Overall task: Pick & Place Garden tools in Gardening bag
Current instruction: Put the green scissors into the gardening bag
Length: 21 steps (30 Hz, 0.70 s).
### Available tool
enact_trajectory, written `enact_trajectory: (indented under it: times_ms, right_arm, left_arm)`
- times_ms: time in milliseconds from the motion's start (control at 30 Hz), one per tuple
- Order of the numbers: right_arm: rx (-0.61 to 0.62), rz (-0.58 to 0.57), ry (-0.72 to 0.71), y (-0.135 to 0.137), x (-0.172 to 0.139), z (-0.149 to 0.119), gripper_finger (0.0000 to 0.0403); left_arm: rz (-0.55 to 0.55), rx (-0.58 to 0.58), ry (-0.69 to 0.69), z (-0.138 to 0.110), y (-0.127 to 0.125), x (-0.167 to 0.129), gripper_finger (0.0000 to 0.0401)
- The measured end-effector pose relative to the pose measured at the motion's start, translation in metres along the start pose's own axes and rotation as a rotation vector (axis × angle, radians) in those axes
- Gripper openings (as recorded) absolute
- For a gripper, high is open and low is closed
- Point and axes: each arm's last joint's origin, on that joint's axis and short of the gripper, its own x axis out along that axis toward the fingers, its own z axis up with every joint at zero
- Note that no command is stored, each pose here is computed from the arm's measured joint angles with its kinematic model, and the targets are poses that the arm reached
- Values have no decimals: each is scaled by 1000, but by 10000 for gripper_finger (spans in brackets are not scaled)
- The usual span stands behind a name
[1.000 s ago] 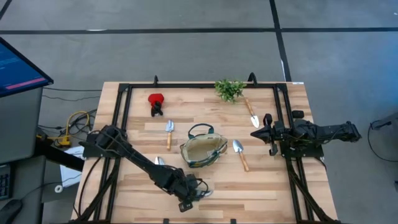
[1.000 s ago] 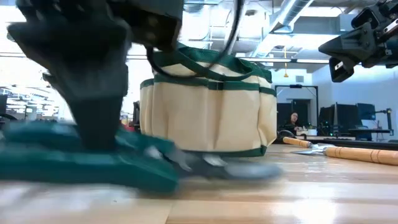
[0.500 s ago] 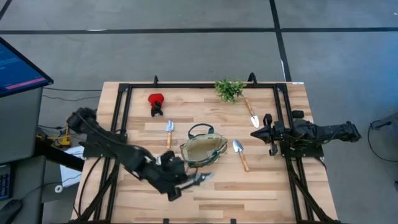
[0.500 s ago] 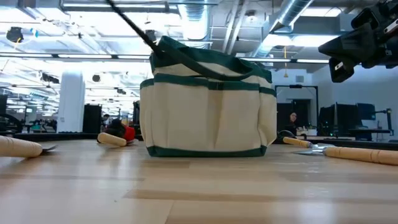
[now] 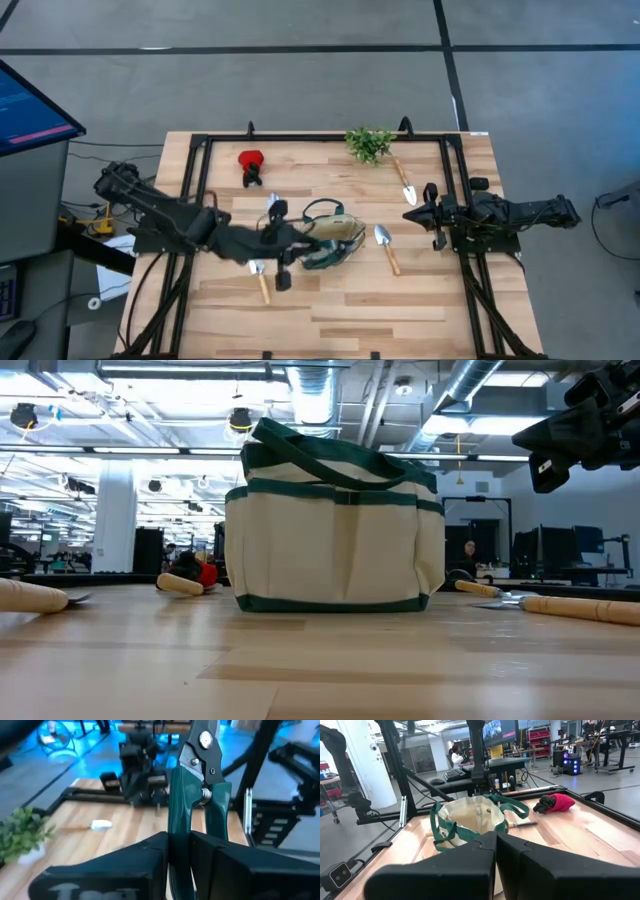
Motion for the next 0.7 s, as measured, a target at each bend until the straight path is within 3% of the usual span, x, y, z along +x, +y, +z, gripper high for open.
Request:
enact_trajectory:
  times_ms: [167,333,533,700]
  right_arm:
    - [0,0,0,0,0,0,0]
    - [0,0,0,0,0,0,0]
    - [-1,-2,3,0,0,0,0]
    - [0,-2,-4,0,0,0,0]
  left_arm:
    - [74,36,30,-6,22,15,33]
    - [142,38,89,-38,38,36,33]
    - [135,-4,33,-71,41,55,33]
    - [166,-25,85,-93,43,59,33]
